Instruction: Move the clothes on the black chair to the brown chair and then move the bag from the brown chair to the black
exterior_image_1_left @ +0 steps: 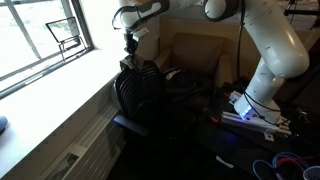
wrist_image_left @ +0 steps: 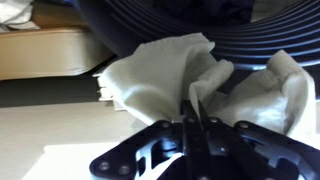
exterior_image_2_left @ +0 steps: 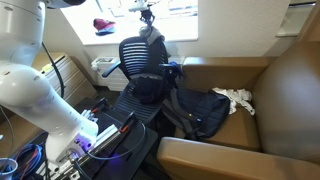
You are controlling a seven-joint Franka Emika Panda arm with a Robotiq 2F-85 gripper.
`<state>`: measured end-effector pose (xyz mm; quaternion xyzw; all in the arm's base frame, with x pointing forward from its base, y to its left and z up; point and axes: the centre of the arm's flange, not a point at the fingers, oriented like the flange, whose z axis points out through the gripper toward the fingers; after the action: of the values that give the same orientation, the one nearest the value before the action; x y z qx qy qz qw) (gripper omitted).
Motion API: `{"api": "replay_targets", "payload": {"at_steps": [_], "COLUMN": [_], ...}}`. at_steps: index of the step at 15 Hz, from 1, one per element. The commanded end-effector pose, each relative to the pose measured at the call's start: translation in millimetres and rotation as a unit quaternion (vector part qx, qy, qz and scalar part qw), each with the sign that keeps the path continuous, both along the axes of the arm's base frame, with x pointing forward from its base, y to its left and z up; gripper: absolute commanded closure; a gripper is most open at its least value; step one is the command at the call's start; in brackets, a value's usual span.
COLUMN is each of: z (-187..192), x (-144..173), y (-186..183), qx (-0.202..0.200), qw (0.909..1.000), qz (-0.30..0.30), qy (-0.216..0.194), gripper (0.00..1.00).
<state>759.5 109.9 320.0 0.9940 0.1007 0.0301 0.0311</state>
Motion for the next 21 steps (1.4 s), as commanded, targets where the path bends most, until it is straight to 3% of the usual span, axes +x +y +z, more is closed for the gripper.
{"api": "replay_targets", "payload": {"at_steps": [1,5,7,8,9,10,13,14,18,21], "z": [67,126,140,147,145,157,162,158,117,71], "x": [-50,-84,-107,-118,-129,-61,-78,-76,-103,-135], "y": [-45,-91,-112,-118,-115,-109,-110,-117,-224,-302], "qx": [-0.05,-0.063,-0.021,0.007,0.027,-0.013,0.007,-0.008,-0.047,-0.083], "qw": [0.9945,0.9749,0.9638,0.9615,0.9688,0.9663,0.9666,0.9589,0.9232,0.8892], "qz": [-0.064,-0.178,-0.223,-0.219,-0.174,-0.204,-0.19,-0.229,-0.346,-0.43], "qy": [-0.067,-0.118,-0.144,-0.166,-0.174,-0.156,-0.172,-0.167,-0.16,-0.134], "gripper": [0.99,0.99,0.99,0.99,0.99,0.97,0.97,0.99,0.99,0.99]}}
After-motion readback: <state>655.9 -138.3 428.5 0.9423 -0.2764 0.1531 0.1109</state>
